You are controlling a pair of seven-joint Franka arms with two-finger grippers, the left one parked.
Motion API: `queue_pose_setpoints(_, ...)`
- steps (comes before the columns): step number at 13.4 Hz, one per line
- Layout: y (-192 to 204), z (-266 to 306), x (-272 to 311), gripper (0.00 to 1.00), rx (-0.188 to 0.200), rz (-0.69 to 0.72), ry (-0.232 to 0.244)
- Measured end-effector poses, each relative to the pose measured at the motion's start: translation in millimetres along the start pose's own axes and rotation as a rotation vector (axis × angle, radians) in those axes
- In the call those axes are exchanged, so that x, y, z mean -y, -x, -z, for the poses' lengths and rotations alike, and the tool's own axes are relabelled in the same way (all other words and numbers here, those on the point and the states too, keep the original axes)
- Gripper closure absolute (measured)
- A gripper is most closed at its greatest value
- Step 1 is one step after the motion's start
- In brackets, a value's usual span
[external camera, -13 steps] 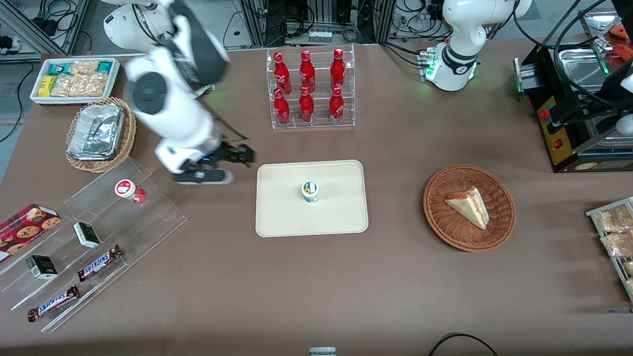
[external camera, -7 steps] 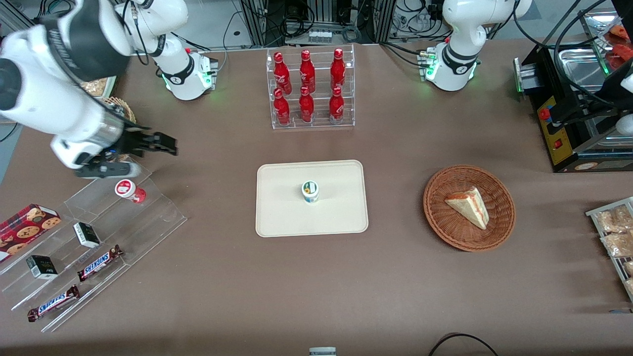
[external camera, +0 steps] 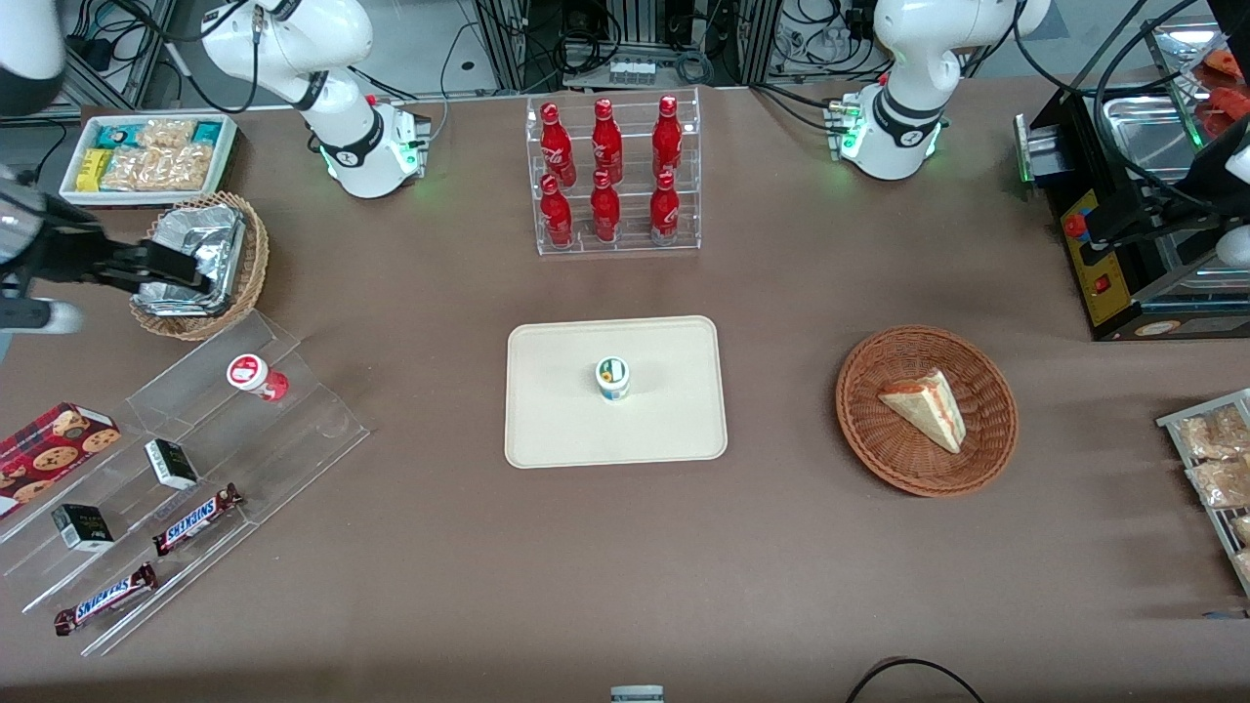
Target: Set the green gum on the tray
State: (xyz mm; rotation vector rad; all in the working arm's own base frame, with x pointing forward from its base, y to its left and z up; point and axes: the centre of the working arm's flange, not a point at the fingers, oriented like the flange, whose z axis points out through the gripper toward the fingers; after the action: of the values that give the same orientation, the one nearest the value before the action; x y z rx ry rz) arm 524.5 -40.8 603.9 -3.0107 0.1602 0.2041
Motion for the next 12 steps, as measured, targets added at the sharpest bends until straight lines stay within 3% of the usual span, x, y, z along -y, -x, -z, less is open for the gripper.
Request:
queue_pose_setpoints(5,-2.5,0.6,-34.0,0.00,-0.001,0.059,-0.003)
queue_pose_setpoints(12,-6.6,2.5,-18.3,0.00,0.000,0.095,0.091)
